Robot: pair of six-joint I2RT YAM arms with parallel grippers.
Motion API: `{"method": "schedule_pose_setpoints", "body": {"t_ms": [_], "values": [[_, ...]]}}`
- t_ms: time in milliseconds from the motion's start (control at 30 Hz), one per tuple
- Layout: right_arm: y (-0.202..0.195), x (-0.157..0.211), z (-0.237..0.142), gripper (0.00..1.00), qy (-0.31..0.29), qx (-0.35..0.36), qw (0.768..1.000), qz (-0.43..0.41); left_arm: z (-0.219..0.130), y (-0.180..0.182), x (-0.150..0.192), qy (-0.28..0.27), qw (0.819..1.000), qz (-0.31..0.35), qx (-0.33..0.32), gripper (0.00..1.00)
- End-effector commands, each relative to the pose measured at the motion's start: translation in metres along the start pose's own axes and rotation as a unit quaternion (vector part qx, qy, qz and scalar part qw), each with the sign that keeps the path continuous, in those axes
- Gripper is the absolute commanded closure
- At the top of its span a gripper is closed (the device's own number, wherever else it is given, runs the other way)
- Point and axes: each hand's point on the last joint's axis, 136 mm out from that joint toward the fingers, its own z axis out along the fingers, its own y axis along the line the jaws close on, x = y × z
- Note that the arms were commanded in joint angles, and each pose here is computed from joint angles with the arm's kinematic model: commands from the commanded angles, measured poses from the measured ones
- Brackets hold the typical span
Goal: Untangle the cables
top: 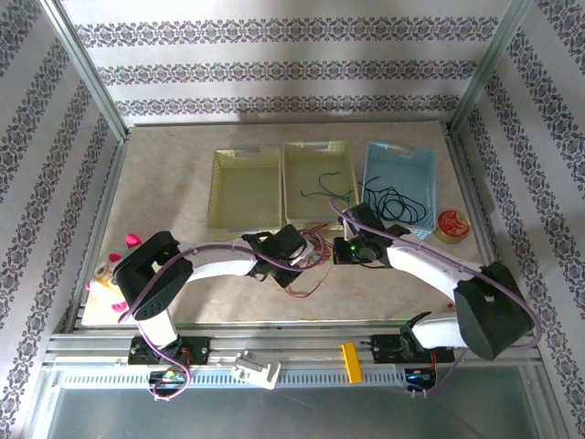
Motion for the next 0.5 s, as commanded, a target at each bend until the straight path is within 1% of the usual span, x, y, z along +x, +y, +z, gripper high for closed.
{"method": "schedule_pose_setpoints", "body": {"t_ms": [0,133,200,267,333,400,467], "values": [[-0.037,-0.001,-0.014,1.0,-0.032,0.086,0.995,0.026,0.024,0.011,0.04,0.062,0.997,-0.008,-0.035,1.0],[-0.057,-0.006,-0.031,1.0,-0.063,0.131,0.989,0.039,0.027,0.014,0.05,0.075,0.996,-0.014,-0.04,1.0],[-0.066,-0.006,-0.037,1.0,-0.069,0.151,0.985,0.047,0.026,0.016,0.053,0.078,0.996,-0.015,-0.045,1.0],[-0.071,-0.005,-0.037,1.0,-0.066,0.155,0.984,0.051,0.024,0.016,0.054,0.078,0.996,-0.014,-0.047,1.0],[-0.066,-0.003,-0.032,1.0,-0.052,0.135,0.988,0.048,0.018,0.013,0.047,0.063,0.997,-0.008,-0.039,1.0],[-0.051,0.0,-0.023,0.99,-0.034,0.091,0.995,0.034,0.01,0.008,0.034,0.033,0.999,0.001,-0.024,1.0],[-0.035,0.004,-0.016,0.94,-0.013,0.048,0.998,0.024,0.0,0.003,0.017,-0.001,1.0,0.009,-0.011,1.0]]}}
